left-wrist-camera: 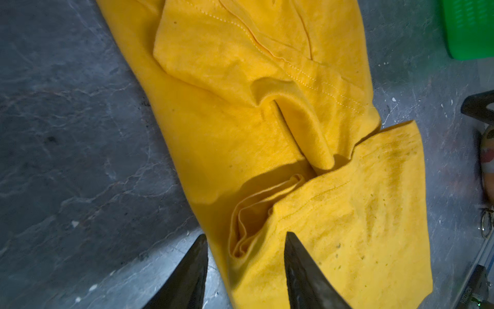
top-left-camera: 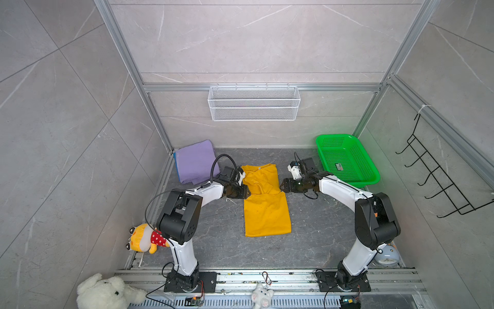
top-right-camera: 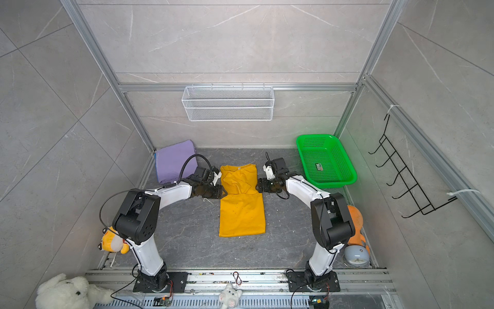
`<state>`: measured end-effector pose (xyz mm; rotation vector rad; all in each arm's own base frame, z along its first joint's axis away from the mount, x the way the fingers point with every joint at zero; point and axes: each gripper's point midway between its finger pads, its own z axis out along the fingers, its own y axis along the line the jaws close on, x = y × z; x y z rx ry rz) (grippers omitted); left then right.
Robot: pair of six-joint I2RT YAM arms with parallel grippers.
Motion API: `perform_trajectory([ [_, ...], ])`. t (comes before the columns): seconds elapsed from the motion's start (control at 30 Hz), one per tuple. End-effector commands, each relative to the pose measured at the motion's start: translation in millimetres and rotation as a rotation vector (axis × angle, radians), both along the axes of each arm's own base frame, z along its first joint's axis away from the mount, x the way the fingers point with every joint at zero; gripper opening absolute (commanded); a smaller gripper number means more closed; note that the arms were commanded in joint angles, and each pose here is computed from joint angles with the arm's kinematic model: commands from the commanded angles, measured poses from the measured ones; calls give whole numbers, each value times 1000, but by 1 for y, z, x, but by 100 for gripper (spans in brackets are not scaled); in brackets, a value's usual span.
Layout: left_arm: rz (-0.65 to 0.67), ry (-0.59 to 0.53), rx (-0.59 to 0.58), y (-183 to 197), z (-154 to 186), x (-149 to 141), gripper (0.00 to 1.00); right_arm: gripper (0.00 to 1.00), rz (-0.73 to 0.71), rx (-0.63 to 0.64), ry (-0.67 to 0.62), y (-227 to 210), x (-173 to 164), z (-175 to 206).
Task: Fold and stack t-shirts
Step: Smooth out the T-shirt at the center of the table.
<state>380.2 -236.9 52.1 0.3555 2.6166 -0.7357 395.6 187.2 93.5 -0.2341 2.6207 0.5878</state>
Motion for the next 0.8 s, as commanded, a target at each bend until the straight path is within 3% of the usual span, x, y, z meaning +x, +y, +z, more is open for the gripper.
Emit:
perform_trajectory([
  [0.0, -38, -15, -30, -11, 7, 8, 40, 74, 10, -1, -4, -3, -10, 7],
  [0.1, -34, -17, -24, -9, 7, 6, 28, 74, 15, 6, -1, -2, -12, 8],
  [0.2, -25, -39, 8, -2, 11, 5, 0, 74, 28, 23, -3, 1, -13, 12],
  [0.37, 22, -133, 14, 11, 36, 6, 0, 74, 84, 98, -43, 13, -19, 29],
  [0.5, 40, -126, 25, 16, 34, 7, 0, 76, 170, 203, -43, 34, -29, 39],
  [0.77, 74, -110, 13, 20, 25, 17, 0, 76, 221, 240, 24, 53, -42, 17],
])
